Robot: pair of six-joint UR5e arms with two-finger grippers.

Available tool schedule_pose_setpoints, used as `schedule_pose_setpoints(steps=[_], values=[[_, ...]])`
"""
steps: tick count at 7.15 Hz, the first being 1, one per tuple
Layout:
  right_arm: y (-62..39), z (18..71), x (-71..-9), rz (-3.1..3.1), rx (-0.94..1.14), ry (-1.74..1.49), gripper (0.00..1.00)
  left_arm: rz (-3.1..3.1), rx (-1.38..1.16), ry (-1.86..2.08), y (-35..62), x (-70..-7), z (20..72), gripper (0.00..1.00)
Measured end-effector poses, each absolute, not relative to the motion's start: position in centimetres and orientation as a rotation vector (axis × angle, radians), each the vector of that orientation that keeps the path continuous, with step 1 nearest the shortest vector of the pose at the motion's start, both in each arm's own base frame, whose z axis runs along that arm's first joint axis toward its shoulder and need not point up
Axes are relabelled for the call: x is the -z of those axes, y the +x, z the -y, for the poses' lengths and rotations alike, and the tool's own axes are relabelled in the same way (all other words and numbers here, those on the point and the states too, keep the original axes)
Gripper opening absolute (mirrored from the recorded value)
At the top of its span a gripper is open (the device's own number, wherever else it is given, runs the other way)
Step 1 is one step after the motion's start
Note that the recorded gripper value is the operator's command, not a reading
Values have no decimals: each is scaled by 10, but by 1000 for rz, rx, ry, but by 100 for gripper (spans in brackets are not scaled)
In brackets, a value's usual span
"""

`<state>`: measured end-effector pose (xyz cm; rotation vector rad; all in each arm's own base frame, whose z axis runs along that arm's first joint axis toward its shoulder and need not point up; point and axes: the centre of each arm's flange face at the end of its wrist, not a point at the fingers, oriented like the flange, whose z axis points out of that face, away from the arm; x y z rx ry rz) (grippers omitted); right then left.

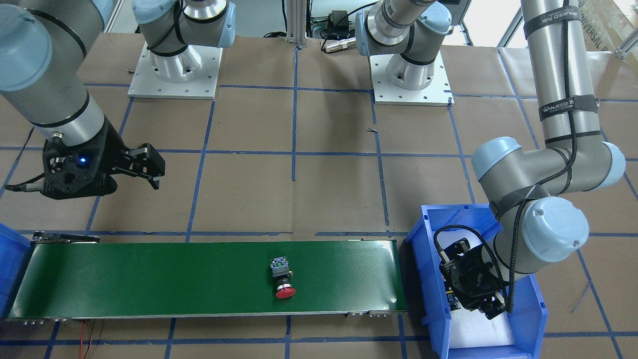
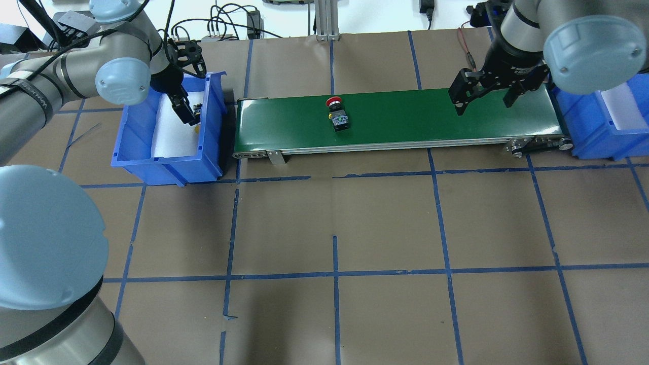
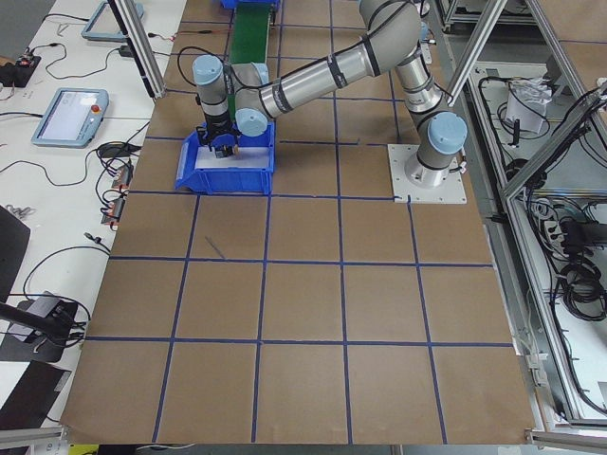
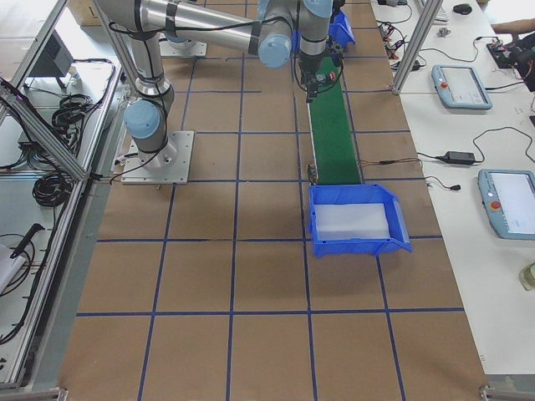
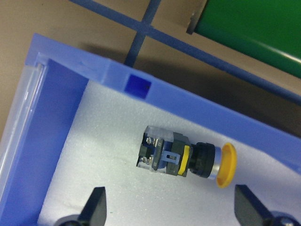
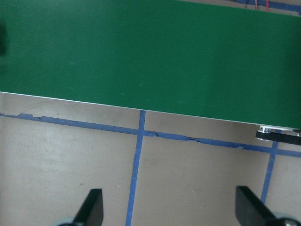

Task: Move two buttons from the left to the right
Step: 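Reach the right gripper toward the red button while the left gripper descends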

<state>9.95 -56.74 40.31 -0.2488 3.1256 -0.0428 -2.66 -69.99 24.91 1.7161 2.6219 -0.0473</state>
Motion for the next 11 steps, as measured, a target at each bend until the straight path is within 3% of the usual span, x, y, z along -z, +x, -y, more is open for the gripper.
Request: schedule_pose_setpoints(steps=[4,6,7,11], values=[[165,625,-358,-3127,89,-341,100,-2592,34,1805,-29,-235,698,90],[174,649,-343,-3124,90,-372,100,-2609,46,1810,-30,-230,698,96],[179,657,-337,-3123,95,-377,100,-2612,47,1809,-30,-230,698,100],[220,664,-310,-3113,137,-431,100,-2615,53,1800,-28,-231,699,100]])
